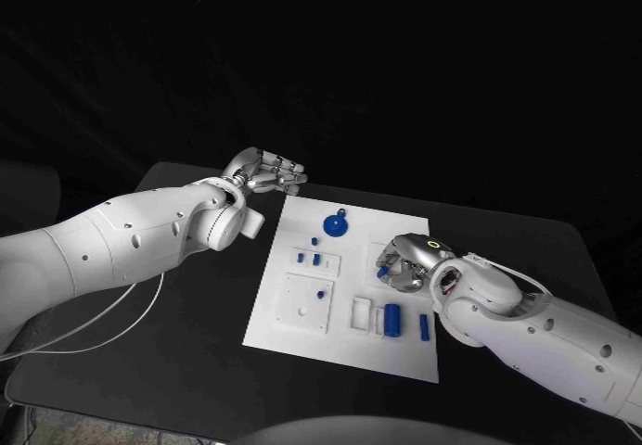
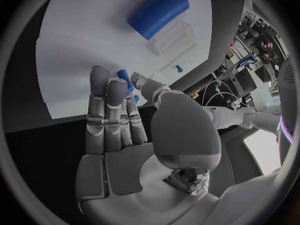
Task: Assemble the parts on the task board
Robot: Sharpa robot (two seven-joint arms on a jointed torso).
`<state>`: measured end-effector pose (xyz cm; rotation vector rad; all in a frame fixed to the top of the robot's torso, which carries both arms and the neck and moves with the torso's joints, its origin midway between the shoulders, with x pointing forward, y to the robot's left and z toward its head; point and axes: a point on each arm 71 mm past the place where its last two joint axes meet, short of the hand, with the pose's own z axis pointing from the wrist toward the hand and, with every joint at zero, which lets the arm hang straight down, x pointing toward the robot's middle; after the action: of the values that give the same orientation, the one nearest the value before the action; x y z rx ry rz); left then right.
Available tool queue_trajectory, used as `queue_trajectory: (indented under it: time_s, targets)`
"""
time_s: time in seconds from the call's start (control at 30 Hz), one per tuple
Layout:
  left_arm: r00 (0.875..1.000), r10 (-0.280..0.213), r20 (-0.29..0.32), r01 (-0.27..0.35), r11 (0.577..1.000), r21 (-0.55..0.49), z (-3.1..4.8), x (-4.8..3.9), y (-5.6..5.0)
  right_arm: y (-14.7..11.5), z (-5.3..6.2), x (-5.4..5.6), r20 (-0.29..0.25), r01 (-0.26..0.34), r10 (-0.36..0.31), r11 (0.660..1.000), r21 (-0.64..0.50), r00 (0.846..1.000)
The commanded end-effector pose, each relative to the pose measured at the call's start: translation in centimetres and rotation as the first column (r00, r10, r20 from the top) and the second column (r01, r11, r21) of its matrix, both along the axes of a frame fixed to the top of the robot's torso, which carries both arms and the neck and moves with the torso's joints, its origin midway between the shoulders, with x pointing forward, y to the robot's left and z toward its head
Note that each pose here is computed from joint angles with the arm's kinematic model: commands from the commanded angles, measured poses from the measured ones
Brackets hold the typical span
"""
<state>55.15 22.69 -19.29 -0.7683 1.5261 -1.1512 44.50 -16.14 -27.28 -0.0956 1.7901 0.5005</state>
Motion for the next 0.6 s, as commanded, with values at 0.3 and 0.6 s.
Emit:
queue_trajectory:
  time_s: [0.3, 0.6]
  targets:
    - [1.0, -0.018, -0.001, 0.018, 1.0, -0.012, 0.07, -0.03, -0.36, 0.41, -0.35, -0.14, 0.011, -0.019, 0.019, 1.0, -0.018, 1.0]
    - [1.0, -0.019, -0.003, 0.019, 1.0, -0.012, 0.06, -0.02, -0.38, 0.25, -0.09, 0.0, 0.059, 0.021, -0.021, 1.0, -0.002, 0.998]
